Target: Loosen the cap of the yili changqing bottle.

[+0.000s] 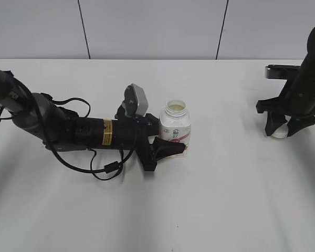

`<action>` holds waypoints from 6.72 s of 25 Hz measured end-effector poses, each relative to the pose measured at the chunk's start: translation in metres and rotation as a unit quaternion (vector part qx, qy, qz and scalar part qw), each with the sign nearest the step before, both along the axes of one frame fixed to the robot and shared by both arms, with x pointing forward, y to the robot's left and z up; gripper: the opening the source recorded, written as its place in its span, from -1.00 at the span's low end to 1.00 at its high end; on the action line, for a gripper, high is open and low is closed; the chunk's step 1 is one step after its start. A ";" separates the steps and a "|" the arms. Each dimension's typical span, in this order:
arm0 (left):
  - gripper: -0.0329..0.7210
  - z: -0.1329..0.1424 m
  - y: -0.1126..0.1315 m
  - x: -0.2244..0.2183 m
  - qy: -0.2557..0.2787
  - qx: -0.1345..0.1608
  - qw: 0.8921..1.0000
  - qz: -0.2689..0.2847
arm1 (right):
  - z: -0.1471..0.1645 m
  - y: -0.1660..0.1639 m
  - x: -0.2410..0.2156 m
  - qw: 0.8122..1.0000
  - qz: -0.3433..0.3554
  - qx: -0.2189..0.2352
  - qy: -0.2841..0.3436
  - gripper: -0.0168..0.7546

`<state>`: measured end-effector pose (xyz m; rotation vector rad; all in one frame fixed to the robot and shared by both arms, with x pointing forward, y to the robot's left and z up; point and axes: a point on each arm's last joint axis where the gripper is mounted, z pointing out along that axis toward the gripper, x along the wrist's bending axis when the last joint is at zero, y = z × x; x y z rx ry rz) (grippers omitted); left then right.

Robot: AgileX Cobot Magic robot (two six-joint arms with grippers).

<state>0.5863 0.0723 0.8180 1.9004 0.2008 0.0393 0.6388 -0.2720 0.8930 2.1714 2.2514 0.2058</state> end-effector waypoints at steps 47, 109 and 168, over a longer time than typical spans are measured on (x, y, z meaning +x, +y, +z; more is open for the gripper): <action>0.49 0.032 -0.002 0.003 -0.013 -0.013 1.000 0.002 | 0.037 0.003 0.010 0.999 -0.002 0.012 0.052 0.48; 0.47 0.222 0.164 0.029 0.313 0.381 0.656 0.571 | 0.217 0.003 0.002 0.988 0.008 0.026 -0.153 0.48; 0.44 0.240 0.230 -0.356 0.020 0.054 0.825 0.562 | 0.160 -0.023 -0.410 0.879 0.043 -0.029 -0.475 0.48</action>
